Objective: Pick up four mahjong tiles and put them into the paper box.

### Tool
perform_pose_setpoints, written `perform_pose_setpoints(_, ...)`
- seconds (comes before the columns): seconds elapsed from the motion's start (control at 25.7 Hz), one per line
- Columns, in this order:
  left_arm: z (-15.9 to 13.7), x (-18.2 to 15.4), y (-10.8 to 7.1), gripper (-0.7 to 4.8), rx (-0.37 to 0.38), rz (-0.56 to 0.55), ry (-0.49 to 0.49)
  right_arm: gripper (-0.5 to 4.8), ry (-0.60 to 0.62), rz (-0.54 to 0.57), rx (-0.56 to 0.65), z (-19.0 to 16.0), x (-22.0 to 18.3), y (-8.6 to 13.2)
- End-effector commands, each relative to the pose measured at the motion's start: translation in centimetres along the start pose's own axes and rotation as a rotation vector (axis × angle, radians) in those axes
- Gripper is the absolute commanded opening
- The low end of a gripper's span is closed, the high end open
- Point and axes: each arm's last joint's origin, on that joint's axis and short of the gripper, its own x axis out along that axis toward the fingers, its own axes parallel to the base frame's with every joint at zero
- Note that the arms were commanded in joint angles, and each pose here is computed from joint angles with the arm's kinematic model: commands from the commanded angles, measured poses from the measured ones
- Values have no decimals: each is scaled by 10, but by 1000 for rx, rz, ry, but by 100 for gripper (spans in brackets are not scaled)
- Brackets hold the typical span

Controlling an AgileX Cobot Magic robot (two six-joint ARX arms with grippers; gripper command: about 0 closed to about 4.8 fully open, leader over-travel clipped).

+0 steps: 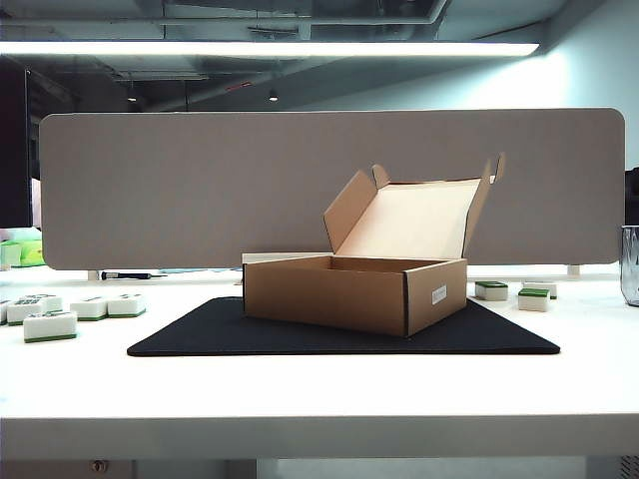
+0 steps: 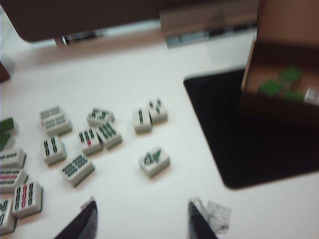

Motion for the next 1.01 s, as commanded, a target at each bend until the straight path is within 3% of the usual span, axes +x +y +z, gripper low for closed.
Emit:
perform_pose_setpoints(0.04, 4, 0, 0, 223, -28, 3, -37, -1, -23, 4, -16, 0, -2, 1)
perform_pose_setpoints(0.51, -8, 11, 0, 223, -30, 4, -18, -1, -23, 4, -16, 0, -2, 1)
perform_pose_setpoints(0.66, -50, 40, -4, 223, -41, 20, -104, -1, -23, 4, -16, 0, -2, 1)
perform_pose_setpoints(0.93, -89, 55, -5, 224, -68, 49, -103, -1, -23, 4, -16, 0, -2, 1)
perform_pose_setpoints(1.01, -100, 56, -2, 223, -117, 94, -98, -1, -23, 4, -16, 0, -2, 1)
